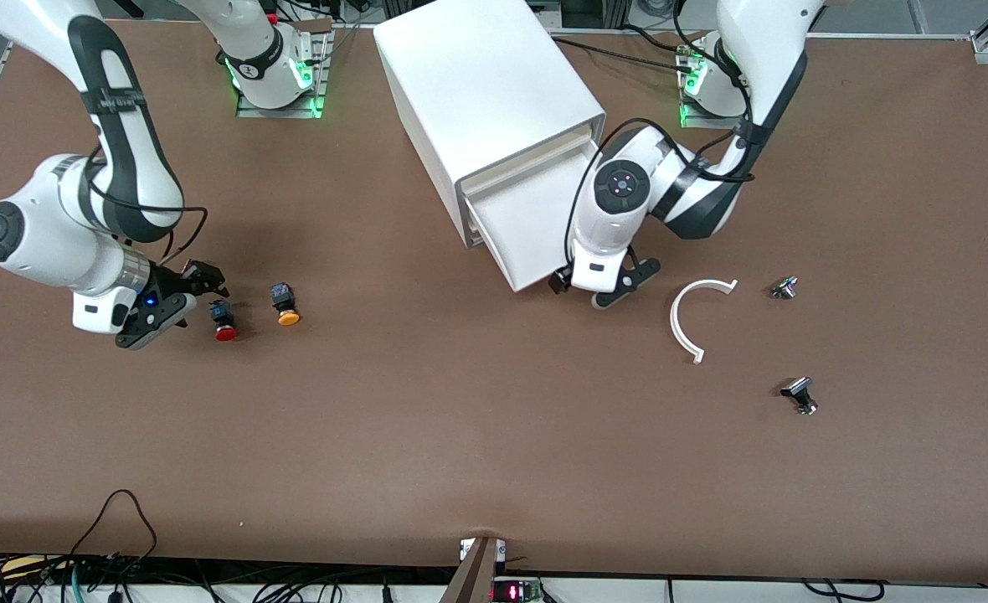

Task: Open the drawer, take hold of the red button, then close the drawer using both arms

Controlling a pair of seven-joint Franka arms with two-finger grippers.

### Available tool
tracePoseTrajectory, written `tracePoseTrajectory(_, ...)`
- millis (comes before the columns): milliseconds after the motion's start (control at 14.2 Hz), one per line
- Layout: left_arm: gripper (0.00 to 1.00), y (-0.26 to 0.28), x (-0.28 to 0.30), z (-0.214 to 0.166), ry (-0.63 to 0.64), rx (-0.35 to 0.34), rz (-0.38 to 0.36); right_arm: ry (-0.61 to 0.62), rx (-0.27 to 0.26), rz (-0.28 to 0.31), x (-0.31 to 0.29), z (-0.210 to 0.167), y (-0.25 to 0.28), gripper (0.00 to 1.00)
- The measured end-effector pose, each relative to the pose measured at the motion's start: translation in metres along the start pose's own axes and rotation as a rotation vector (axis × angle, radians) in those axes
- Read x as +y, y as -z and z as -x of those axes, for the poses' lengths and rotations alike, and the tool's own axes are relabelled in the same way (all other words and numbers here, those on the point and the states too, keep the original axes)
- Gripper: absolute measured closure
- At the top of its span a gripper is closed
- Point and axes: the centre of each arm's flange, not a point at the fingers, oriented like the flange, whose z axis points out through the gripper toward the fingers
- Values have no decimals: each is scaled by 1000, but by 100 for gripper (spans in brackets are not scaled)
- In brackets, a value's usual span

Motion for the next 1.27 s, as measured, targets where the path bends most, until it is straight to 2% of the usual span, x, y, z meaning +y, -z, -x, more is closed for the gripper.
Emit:
tracePoseTrajectory(212, 0, 0, 5, 30, 5, -18, -1, -33, -44, 22, -14, -32, 51, 0)
tracePoseTrajectory(494, 0, 5, 12, 72, 9, -37, 5, -36, -54, 15, -24, -51, 106, 0)
tracePoseTrajectory(988, 0, 12, 15, 123, 9, -61, -11, -118, -134, 5, -26, -47, 153, 0)
tracePoseTrajectory(1271, 0, 16, 15, 132, 17, -61, -13, -167, -171, 47, -11, -29, 175, 0)
